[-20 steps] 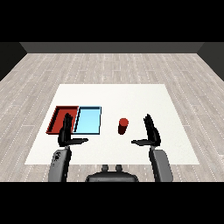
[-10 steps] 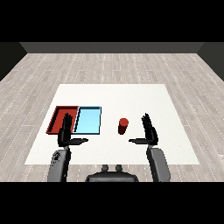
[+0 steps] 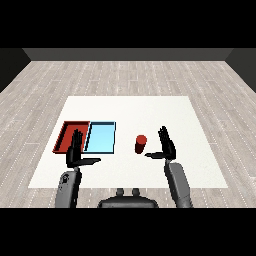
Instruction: Pick the red can and put it in the red box
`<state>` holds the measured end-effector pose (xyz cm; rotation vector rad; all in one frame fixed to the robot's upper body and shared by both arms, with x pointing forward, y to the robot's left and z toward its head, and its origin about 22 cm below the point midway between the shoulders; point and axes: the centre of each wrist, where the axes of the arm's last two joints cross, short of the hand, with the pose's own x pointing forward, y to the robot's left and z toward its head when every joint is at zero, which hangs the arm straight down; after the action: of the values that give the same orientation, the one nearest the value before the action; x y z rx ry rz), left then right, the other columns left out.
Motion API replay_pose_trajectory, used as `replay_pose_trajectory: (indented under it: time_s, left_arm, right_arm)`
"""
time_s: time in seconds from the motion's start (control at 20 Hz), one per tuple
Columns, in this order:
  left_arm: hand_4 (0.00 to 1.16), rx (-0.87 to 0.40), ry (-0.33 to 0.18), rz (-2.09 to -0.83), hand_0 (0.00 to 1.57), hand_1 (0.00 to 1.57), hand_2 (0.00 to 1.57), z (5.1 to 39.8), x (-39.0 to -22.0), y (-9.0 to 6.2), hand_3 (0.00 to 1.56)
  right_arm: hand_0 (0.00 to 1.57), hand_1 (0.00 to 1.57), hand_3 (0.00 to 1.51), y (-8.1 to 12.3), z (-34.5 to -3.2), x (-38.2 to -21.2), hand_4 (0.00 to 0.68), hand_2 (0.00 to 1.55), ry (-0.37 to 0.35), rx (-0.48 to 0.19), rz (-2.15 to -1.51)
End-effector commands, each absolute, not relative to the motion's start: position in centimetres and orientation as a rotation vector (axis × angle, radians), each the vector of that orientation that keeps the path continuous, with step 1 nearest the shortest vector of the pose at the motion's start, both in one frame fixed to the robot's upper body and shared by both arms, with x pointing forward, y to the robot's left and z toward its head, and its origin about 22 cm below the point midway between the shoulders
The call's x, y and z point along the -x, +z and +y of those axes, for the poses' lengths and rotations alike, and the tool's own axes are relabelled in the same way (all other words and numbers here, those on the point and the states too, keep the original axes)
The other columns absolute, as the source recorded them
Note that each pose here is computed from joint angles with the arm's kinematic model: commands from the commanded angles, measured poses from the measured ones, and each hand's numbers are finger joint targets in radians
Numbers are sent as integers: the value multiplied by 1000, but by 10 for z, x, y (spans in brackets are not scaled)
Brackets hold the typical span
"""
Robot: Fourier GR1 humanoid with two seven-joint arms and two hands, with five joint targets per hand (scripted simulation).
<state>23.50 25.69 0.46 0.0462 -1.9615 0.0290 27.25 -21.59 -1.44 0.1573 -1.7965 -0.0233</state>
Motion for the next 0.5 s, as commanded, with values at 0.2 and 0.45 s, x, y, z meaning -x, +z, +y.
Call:
replay_pose_trajectory:
  time_s: [0.2,0.45]
  left_arm:
    - [0,-3,39,-1965,0,0,0,248,-228,8,0]
    - [0,-19,69,-1964,0,0,0,249,-233,8,0]
  right_arm:
    - [0,0,0,-34,-190,-294,0,0,-64,-211,-1752]
    - [0,0,0,-42,-187,-307,0,0,-68,-229,-1743]
